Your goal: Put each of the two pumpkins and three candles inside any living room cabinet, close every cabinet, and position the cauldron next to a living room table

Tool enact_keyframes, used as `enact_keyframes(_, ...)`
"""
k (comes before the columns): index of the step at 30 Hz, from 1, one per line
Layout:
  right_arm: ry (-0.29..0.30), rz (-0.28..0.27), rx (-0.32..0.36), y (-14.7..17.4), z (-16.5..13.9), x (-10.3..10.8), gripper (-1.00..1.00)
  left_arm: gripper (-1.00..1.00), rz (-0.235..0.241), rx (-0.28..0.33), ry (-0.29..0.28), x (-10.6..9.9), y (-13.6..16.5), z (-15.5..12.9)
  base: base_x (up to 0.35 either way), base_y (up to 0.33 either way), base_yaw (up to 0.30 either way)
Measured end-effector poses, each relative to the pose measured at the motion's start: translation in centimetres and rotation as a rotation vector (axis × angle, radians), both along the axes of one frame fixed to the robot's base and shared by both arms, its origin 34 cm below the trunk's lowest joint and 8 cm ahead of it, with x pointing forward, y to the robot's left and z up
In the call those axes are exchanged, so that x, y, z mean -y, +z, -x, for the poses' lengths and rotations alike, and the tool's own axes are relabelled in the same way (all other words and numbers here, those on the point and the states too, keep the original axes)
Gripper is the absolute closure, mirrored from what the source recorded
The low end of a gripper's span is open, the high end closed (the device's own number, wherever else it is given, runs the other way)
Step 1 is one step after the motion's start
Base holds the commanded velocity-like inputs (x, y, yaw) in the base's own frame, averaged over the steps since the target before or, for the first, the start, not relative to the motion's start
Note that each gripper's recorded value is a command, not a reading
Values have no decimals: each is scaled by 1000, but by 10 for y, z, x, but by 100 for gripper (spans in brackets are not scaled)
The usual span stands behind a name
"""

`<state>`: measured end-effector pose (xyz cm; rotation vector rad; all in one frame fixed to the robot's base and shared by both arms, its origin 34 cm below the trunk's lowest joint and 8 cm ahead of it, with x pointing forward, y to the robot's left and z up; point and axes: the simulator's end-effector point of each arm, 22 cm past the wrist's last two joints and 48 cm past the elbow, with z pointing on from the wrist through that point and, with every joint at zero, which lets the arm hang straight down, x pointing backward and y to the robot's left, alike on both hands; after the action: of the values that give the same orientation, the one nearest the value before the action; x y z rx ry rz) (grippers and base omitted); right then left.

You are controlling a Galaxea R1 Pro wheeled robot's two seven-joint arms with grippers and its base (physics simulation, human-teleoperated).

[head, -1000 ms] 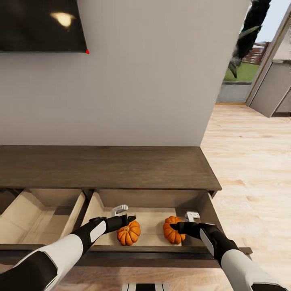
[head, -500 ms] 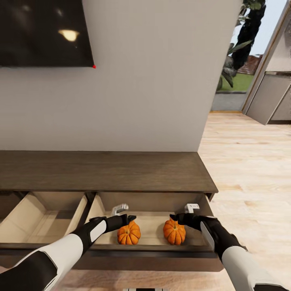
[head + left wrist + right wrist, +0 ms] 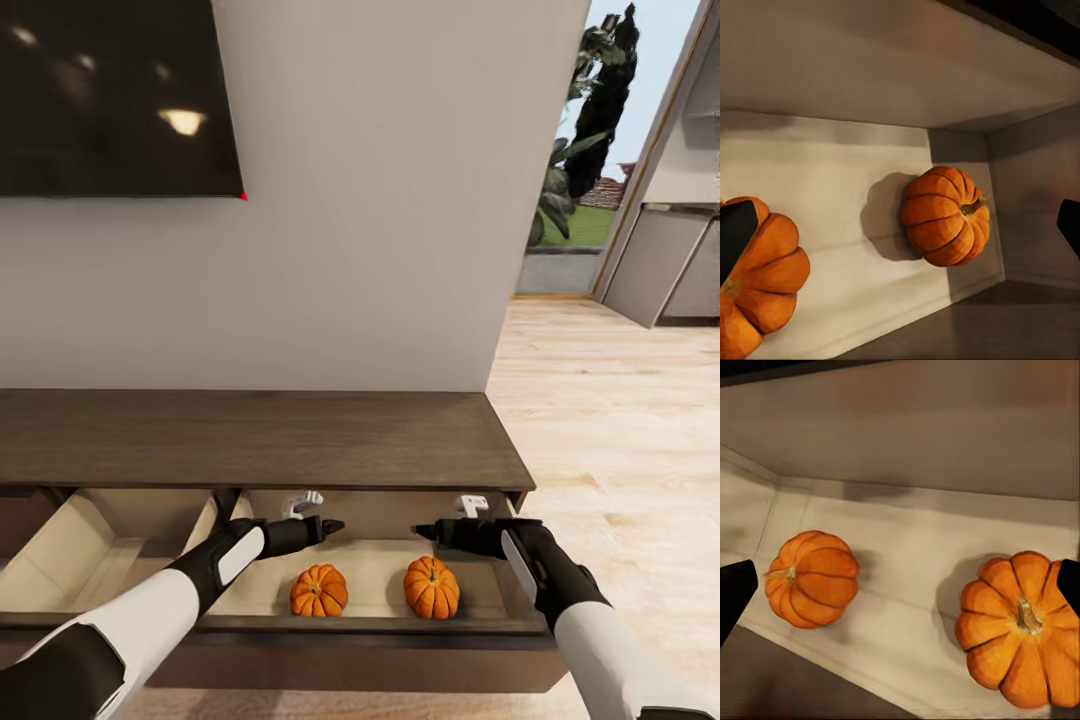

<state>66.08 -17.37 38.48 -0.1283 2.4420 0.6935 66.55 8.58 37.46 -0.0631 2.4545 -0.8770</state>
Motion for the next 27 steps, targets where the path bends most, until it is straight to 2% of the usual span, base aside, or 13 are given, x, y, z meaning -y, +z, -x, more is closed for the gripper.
enact_keyframes(5, -11, 5, 7, 15, -4, 9, -100, -100, -7, 9, -1, -6, 11, -2, 0, 0, 0)
enact_keyframes(9, -23, 19, 11, 26, -9, 22, -100, -100, 4, -69, -48, 2, 18, 10, 0, 0, 0)
enact_keyframes(14, -44, 49, -73, 30, -1, 50, -100, -100, 4, -85, -62, -1, 32, 9, 0, 0, 0)
enact_keyframes(18, -50, 55, -84, 41, -3, 58, -100, -100, -6, -99, -60, -11, 39, 8, 0, 0, 0)
enact_keyframes(21, -58, 66, -108, 46, 0, 70, -100, -100, -4, -173, -88, -10, 40, 21, 0, 0, 0)
enact_keyframes(23, -64, 75, -118, 51, 1, 85, -100, -100, 10, -182, -106, -6, 49, 23, 0, 0, 0)
enact_keyframes(27, -57, 58, -121, 62, 0, 88, -100, -100, 24, -178, -114, -9, 62, 19, 0, 0, 0)
